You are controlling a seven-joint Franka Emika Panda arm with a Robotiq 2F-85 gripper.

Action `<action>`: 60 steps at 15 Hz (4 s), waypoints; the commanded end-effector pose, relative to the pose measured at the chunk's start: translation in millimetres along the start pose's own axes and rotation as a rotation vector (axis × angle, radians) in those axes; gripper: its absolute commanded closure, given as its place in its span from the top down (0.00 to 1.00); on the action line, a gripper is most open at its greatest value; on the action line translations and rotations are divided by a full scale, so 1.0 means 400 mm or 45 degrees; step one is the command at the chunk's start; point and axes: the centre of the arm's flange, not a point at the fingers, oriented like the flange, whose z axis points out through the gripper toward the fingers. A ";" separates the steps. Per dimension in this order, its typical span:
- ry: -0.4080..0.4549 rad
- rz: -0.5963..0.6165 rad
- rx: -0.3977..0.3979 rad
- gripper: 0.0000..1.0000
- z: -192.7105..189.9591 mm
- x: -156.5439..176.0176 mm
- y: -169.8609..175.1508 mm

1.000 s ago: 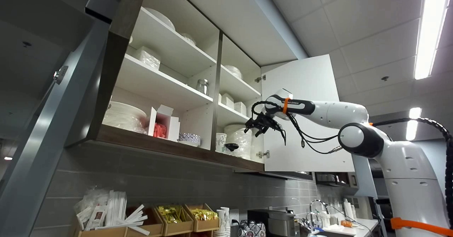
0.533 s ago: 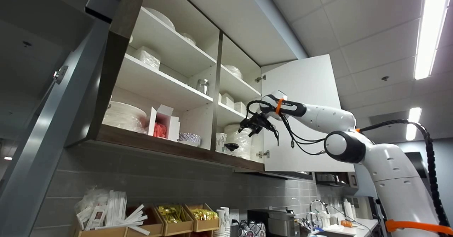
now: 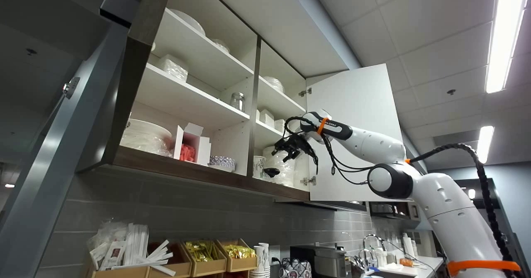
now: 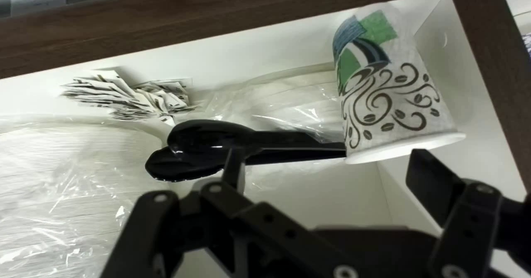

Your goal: Move the cup, currently in the cabinet, to the counter

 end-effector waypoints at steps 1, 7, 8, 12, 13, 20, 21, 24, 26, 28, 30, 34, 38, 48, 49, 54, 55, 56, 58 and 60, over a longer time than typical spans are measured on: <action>-0.018 0.029 0.043 1.00 0.031 0.095 -0.001; -0.007 0.028 0.038 1.00 0.086 0.115 -0.018; -0.004 0.024 0.035 1.00 0.096 0.117 -0.021; 0.011 0.021 0.036 1.00 0.131 0.122 -0.032; 0.011 0.020 0.035 1.00 0.138 0.122 -0.035; -0.016 0.006 0.033 1.00 0.162 0.121 -0.044; -0.010 0.007 0.033 1.00 0.157 0.124 -0.045; 0.026 0.010 0.053 1.00 0.110 0.141 -0.058; 0.059 0.002 0.072 1.00 0.077 0.147 -0.068; 0.078 0.002 0.074 1.00 0.068 0.152 -0.075; 0.066 0.000 0.068 1.00 0.080 0.150 -0.079; 0.039 0.002 0.058 1.00 0.110 0.153 -0.085; 0.020 -0.013 0.025 1.00 0.130 0.152 -0.088; -0.061 -0.004 -0.043 0.29 0.148 0.142 -0.084; -0.086 -0.002 -0.055 0.21 0.162 0.135 -0.079; -0.122 0.010 -0.089 0.41 0.181 0.125 -0.073; -0.114 0.011 -0.092 0.41 0.171 0.130 -0.075; -0.108 0.012 -0.094 0.47 0.161 0.134 -0.076; -0.091 0.014 -0.089 0.63 0.131 0.142 -0.080; -0.066 0.017 -0.081 0.77 0.104 0.151 -0.087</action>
